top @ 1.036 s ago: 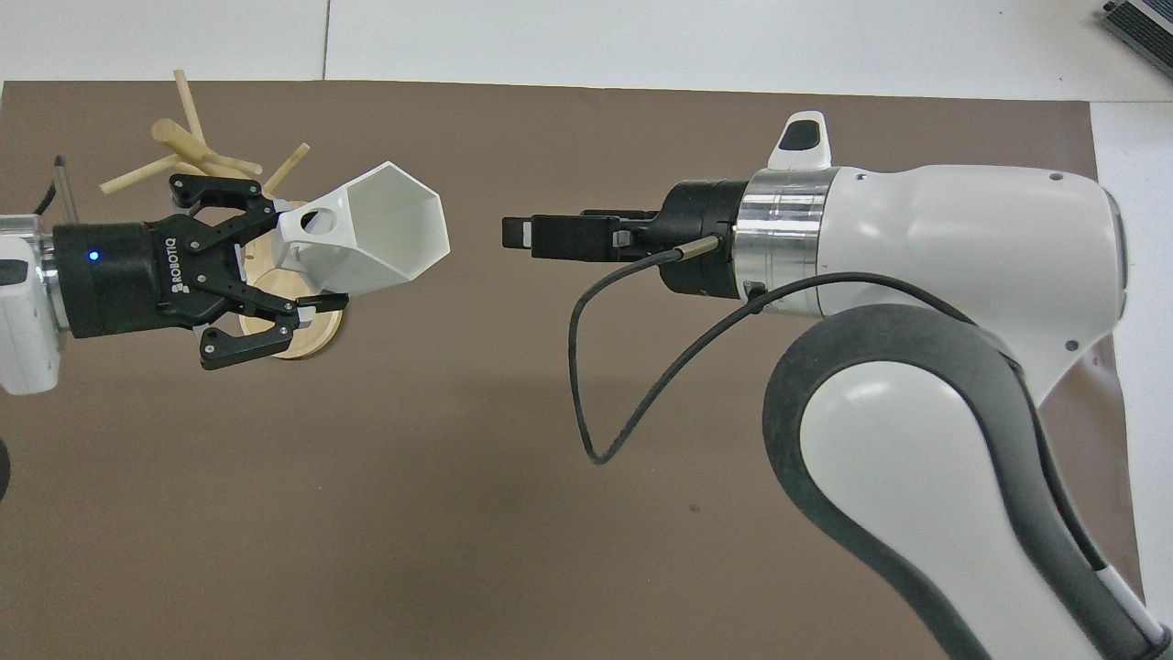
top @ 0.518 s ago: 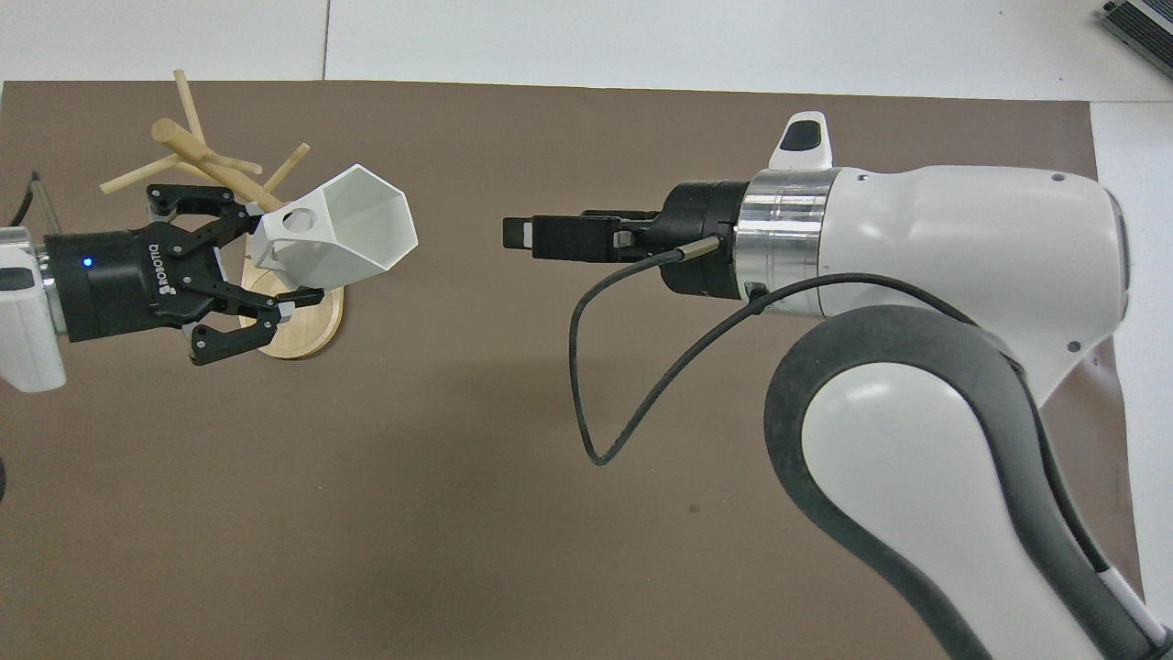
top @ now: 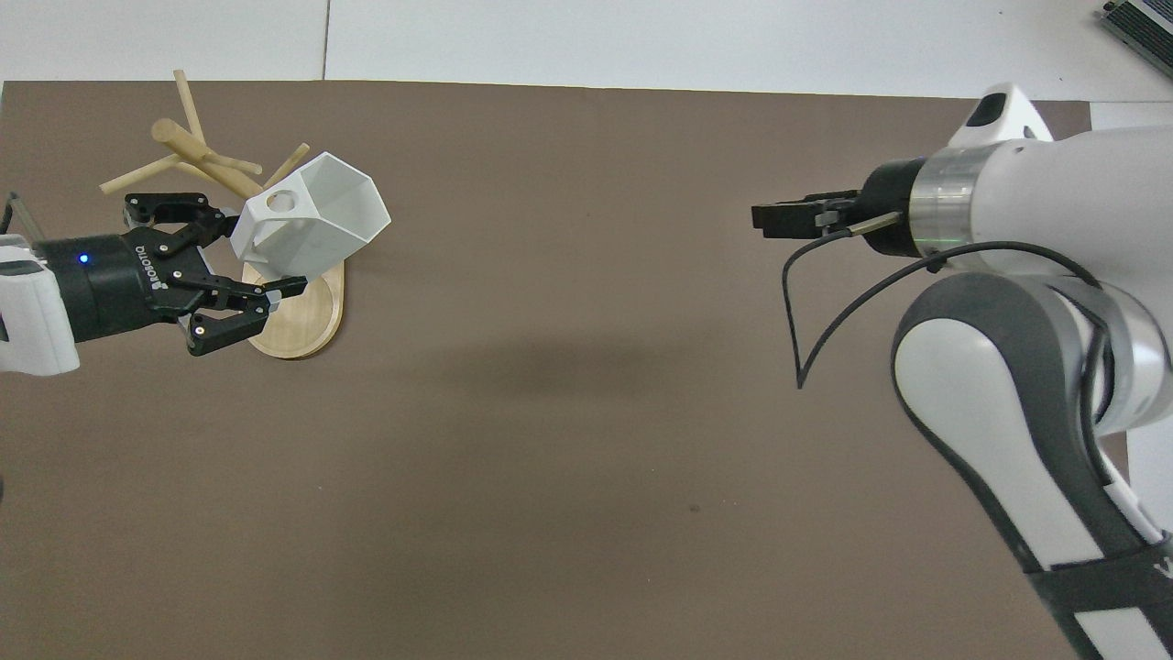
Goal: Hang cup on rack
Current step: 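Move the cup with the left gripper onto a mug tree peg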
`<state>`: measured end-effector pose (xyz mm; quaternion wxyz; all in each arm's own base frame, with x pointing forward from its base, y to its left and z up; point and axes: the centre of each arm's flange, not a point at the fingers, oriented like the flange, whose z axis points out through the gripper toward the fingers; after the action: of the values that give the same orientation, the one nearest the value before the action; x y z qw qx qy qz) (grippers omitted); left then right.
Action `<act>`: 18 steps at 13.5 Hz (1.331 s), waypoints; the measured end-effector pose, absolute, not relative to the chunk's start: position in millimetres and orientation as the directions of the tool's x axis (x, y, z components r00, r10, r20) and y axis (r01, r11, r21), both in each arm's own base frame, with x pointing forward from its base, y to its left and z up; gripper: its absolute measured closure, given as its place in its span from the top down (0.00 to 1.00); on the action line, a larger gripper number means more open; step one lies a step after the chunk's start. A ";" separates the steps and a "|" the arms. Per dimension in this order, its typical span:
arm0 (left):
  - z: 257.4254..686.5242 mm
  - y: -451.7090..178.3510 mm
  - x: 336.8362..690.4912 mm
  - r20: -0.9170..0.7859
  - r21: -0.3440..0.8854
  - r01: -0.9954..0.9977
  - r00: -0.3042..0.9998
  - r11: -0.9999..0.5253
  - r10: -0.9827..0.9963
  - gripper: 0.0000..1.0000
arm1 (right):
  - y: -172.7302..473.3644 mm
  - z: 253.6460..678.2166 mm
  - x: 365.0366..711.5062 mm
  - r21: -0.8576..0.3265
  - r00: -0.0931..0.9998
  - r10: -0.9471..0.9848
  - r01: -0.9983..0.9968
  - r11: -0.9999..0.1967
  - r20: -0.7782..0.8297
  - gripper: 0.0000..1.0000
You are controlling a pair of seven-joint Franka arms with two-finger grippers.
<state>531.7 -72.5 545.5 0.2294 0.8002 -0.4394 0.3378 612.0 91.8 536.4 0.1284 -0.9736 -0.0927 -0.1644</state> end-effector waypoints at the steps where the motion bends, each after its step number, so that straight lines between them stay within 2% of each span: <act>1: 543.8 -71.6 531.8 0.732 0.086 -0.842 0.416 -0.532 -0.540 0.70 | 65.5 532.7 611.2 -0.171 0.941 0.145 0.204 -0.964 0.306 1.00; 3: 541.5 -70.2 532.8 0.706 0.107 -0.797 0.482 -0.594 -0.519 0.70 | 26.0 529.2 607.7 -0.019 0.951 0.188 0.199 -0.980 0.245 1.00; 5: 537.5 -68.5 533.7 0.672 0.123 -0.737 0.554 -0.664 -0.491 0.70 | 2.0 526.4 603.5 0.072 0.961 0.190 0.178 -0.981 0.203 1.00; 9: 524.7 -74.2 536.9 0.640 0.136 -0.635 0.642 -0.760 -0.422 0.70 | -14.3 520.2 593.3 0.113 0.989 0.021 0.005 -0.994 0.145 1.00; 18: 461.5 -74.7 556.2 0.624 0.107 -0.522 0.698 -0.846 -0.352 0.70 | -16.1 523.2 593.3 0.131 0.987 0.010 -0.011 -0.991 0.159 1.00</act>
<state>556.2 -74.7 461.5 0.1393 0.9108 -0.2399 0.3057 593.3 -16.1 523.2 -0.0657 -0.9946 0.0002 -0.0799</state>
